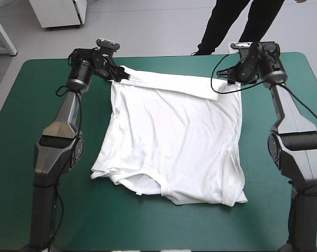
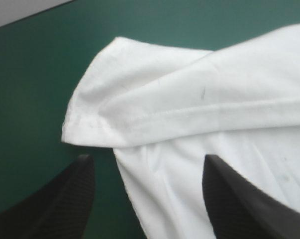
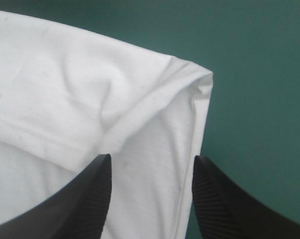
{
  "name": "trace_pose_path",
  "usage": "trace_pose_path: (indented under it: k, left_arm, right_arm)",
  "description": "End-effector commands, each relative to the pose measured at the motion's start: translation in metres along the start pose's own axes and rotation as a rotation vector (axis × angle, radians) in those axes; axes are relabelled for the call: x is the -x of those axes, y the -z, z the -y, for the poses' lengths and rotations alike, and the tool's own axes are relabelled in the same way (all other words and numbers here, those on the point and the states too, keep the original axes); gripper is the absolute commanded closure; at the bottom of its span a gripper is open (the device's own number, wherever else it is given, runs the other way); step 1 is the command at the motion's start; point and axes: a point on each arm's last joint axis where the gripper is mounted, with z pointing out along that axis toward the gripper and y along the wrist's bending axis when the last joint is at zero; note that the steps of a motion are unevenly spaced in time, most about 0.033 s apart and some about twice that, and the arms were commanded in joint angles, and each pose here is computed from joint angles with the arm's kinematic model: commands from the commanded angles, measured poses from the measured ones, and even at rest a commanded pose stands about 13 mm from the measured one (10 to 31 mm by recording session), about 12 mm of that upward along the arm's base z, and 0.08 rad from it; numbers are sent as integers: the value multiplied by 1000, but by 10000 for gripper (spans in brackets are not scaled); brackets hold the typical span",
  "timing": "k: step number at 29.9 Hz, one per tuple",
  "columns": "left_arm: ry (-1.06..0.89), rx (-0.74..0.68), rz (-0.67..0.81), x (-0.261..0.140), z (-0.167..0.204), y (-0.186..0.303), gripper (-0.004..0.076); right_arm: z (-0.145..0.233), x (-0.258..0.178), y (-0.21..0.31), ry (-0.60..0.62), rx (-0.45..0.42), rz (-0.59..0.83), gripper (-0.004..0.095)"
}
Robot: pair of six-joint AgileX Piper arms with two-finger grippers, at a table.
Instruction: Fold the cloth
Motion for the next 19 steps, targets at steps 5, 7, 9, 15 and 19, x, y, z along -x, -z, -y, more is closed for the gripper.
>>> trace_pose_path:
  k: [5,7,9,15,19]
  left_arm:
    - [16,0,122,26,0,93,275]
    - [39,-5,77,22,-3,103,275]
    - [78,-30,68,19,-8,115,275]
    - [101,-41,126,19,-18,160,289]
    - [110,-68,104,8,-11,188,314]
  right_arm:
    - [2,6,82,-9,8,97,420]
    - [-1,5,93,-10,25,115,421]
    - [-1,4,107,-9,28,135,421]
    - [0,-19,132,-6,0,101,421]
    - [-2,-46,140,-21,20,35,422]
